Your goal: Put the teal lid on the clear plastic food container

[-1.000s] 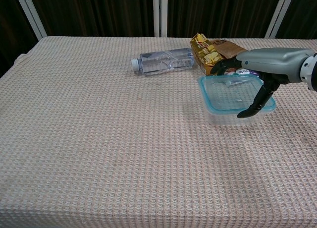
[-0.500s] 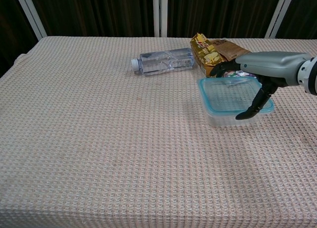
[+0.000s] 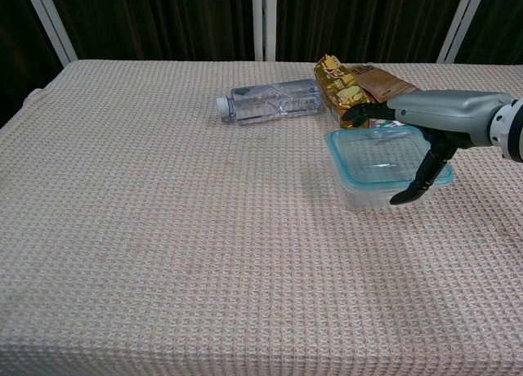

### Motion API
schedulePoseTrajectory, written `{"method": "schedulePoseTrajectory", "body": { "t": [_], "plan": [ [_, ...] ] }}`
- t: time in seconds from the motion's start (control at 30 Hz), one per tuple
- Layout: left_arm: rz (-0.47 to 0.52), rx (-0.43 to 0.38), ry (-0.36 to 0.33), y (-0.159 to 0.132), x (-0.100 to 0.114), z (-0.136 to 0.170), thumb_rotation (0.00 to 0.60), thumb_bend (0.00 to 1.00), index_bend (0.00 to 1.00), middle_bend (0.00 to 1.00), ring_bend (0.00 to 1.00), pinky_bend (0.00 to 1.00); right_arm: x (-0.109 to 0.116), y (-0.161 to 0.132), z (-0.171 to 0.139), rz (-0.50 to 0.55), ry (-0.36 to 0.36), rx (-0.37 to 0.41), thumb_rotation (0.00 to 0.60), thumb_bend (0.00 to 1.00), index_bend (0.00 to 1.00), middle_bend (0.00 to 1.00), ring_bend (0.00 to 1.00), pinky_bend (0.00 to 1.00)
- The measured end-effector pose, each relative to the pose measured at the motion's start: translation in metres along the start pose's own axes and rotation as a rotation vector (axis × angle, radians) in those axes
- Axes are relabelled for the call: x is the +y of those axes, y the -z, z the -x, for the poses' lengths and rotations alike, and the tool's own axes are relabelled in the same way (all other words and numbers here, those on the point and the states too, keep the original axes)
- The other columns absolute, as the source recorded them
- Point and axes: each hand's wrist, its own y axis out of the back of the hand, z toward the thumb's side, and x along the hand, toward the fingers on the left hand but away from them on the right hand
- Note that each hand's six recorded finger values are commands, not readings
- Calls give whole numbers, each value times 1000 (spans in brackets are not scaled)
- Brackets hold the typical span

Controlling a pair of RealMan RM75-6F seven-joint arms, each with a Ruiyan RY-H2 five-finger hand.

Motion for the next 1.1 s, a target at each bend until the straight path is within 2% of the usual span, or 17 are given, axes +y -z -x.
{"method": "schedulePoseTrajectory", "body": {
  "t": [0.27, 0.47, 0.7, 1.1],
  "plan": [
    [0, -1, 2, 0, 0, 0, 600, 5, 88, 34, 0, 4, 3, 0, -6, 1, 25, 10, 600, 0, 0, 8, 0, 0],
    [1, 0, 3, 0, 1, 1, 600, 6, 89, 35, 0, 4, 6, -10, -26, -25, 50, 61, 600, 0, 0, 122, 0, 0],
    [2, 0, 2, -1, 0, 2, 600, 6, 89, 34, 0, 4, -10, -24, -52, -63, 20, 149, 600, 0, 0, 188, 0, 0],
    [6, 2, -1, 0, -1, 4, 600, 6, 89, 34, 0, 4, -28, -22, -62, -61, -6, 163, 600, 0, 0, 222, 0, 0]
  ]
}}
